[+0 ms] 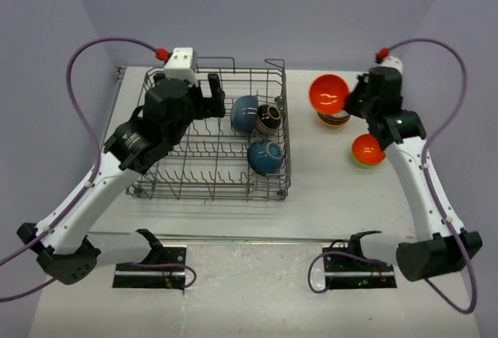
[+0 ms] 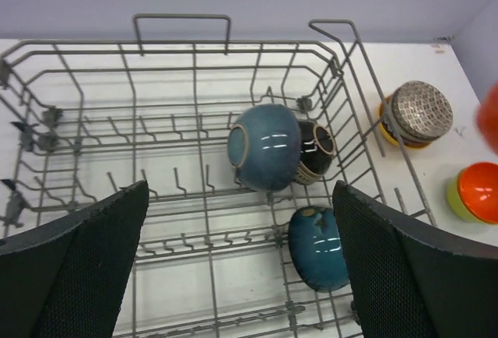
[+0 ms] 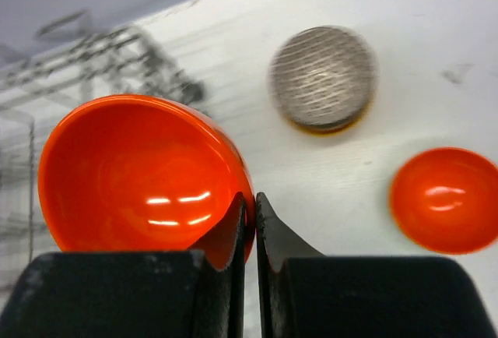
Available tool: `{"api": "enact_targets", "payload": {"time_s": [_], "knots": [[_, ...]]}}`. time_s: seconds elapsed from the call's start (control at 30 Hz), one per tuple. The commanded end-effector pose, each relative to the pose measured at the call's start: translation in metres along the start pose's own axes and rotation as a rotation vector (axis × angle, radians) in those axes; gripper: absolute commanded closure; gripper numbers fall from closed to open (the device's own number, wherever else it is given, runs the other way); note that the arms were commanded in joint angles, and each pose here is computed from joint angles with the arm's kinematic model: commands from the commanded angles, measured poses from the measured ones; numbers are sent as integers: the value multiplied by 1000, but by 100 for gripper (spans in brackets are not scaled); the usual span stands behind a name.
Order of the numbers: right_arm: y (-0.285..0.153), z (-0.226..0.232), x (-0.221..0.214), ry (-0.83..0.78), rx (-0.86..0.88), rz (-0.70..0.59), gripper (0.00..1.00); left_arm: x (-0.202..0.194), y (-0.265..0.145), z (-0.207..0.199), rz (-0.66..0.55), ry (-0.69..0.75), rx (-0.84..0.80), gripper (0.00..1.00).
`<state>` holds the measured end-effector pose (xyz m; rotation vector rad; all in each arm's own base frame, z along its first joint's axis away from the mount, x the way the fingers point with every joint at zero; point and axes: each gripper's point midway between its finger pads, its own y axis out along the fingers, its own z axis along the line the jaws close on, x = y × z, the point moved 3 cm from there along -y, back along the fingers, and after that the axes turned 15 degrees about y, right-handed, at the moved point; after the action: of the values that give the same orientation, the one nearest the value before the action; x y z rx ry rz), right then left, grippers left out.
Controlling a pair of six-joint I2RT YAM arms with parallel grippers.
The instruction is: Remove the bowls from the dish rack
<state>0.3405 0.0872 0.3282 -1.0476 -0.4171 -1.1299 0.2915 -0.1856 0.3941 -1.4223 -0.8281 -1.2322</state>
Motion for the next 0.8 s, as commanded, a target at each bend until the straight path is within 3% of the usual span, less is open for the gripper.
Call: {"api": "enact_targets", "payload": {"time_s": [0.0,0.03,0.13,0.27,0.5,0.77], "knots": [[-9,-65,11,225,-75,-52,100,-7,-35,40,-35,22,135,0],[-7,-98,26,309,-136,-121,100,-32,-33,42,17,55,147,0],[0,-156,17,443,-223,-144,100,-78,-38,49,70,89,160,0],[13,-207,6,509,-364,-125,100,-109,-41,47,100,100,119,0],[20,-256,-7,501,-564,-115,100,-126,-61,51,98,128,60,0],[44,-277,-29,491,-631,-23,100,-147,-60,56,89,136,80,0]]}}
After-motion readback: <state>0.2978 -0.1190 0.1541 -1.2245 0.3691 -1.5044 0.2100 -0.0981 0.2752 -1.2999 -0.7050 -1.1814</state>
